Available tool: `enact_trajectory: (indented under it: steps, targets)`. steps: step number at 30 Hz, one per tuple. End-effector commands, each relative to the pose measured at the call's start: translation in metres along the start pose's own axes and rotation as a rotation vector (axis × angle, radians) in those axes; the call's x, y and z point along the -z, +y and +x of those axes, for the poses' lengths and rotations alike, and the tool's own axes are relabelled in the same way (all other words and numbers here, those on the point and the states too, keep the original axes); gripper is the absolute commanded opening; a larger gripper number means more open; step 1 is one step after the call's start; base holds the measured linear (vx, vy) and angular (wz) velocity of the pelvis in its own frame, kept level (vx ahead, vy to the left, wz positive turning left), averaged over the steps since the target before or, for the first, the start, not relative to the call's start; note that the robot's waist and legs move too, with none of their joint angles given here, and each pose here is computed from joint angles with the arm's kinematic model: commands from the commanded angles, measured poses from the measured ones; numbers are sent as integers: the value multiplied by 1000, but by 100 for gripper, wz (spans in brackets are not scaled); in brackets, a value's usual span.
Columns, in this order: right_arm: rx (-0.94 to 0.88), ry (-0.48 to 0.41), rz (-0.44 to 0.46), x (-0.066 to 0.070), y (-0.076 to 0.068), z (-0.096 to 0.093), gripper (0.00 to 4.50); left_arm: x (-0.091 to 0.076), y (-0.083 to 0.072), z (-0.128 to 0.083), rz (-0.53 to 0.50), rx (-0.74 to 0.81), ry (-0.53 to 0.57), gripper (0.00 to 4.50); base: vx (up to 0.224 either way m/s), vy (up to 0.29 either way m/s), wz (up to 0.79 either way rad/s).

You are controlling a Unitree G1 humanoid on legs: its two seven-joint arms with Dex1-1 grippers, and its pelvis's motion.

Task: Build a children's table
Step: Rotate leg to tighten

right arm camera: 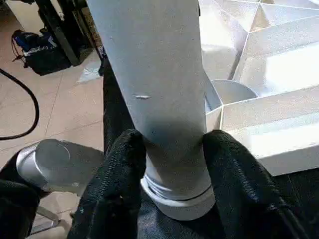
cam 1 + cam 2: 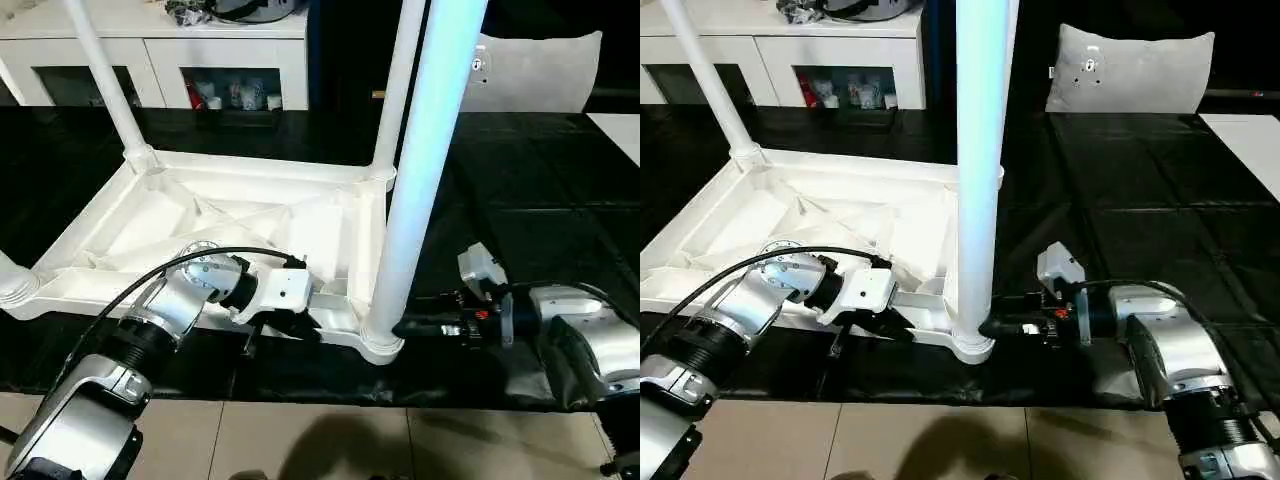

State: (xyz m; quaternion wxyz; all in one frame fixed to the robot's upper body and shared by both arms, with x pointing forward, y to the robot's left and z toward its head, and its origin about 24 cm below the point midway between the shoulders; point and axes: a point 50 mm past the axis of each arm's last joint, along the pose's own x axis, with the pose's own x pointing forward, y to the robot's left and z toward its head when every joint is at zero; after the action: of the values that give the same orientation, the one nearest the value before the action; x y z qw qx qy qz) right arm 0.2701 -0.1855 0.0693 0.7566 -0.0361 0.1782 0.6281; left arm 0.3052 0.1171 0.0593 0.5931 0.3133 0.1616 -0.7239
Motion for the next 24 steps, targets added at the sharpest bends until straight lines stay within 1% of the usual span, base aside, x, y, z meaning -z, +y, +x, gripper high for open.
enact_trajectory:
  steps: [1,5,9,12,13,15,18,19,20,21,22,23,24]
  targets:
    - [-6,1,-60,-8,-2,11,227,-10,-5,16,74,94,-16,0,0,0,0]
    - [-9,15,-67,-7,-1,12,227,-10,-6,16,73,94,-15,0,0,0,0]
    - [-21,8,-40,-6,0,12,227,-10,-6,16,71,94,-14,0,0,0,0]
    - [-19,6,-60,-6,-1,12,227,-9,-6,16,71,92,-14,0,0,0,0]
    - [-8,3,-81,-7,-2,14,227,-10,-6,16,71,93,-15,0,0,0,0]
    - [1,1,-89,-7,-3,17,227,-10,-6,16,70,94,-15,0,0,0,0]
    - [-1,-2,-82,-6,-3,18,227,-10,-6,16,70,94,-15,0,0,0,0]
    - [-14,-16,-36,-7,-3,19,227,-10,-6,16,70,95,-15,0,0,0,0]
    - [-14,-16,-36,-7,-3,19,227,-10,-6,16,70,95,-15,0,0,0,0]
    - [-12,-34,-14,-9,-3,19,249,-10,-6,16,69,95,-14,0,0,0,0]
    - [-11,-46,0,-10,-4,19,261,-10,-7,16,69,95,-14,0,0,0,0]
    - [-12,-48,-2,-10,-4,19,273,-9,-7,16,69,95,-13,0,0,0,0]
    - [1,-35,-31,-9,-5,20,273,-9,-7,16,68,95,-12,0,0,0,0]
